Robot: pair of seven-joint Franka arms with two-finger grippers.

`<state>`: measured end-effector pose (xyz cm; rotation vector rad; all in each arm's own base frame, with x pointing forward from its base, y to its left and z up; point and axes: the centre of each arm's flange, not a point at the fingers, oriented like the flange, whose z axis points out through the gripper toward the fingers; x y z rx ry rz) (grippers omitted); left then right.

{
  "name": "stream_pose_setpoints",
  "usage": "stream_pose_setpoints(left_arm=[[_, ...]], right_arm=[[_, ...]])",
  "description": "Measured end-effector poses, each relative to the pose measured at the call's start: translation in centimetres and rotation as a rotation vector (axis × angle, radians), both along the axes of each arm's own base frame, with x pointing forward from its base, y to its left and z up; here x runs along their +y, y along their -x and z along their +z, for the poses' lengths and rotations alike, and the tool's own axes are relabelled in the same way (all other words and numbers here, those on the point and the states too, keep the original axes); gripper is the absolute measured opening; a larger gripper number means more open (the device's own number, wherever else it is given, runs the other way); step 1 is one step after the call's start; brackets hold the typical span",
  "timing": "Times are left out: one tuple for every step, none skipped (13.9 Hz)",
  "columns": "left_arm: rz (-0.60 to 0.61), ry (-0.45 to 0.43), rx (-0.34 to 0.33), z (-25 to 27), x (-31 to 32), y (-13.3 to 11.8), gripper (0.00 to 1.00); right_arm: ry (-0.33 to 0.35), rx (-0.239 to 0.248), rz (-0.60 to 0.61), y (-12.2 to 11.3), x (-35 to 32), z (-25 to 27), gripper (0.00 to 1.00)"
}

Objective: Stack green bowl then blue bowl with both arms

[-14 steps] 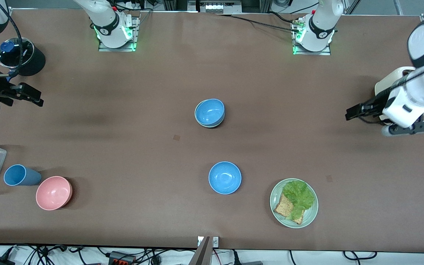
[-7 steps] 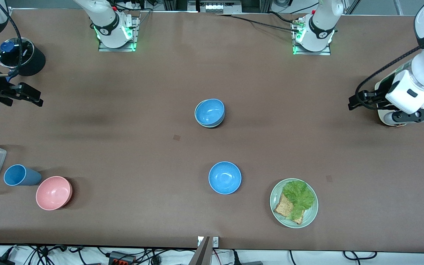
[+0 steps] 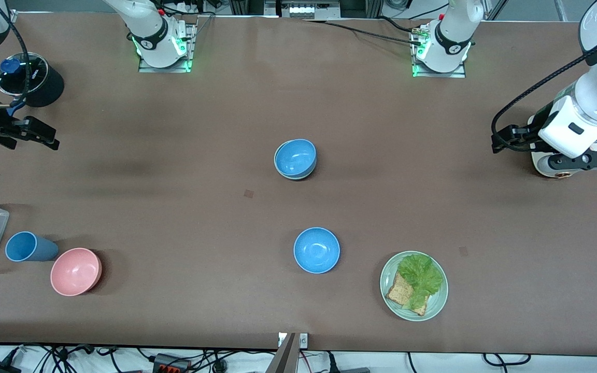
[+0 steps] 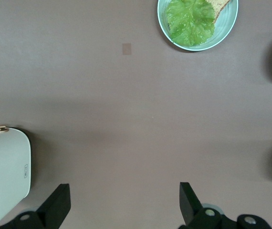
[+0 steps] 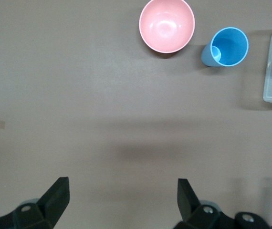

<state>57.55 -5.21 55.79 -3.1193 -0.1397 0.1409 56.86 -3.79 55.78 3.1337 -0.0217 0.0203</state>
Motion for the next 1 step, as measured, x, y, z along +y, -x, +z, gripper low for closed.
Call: stream_pose_setpoints(left_arm=[[-0.001, -0.001, 0.003, 0.15, -0.04, 0.05, 1.0]], right_arm=[[0.0, 0.0, -0.003, 0.01, -0.18, 0.0, 1.0]])
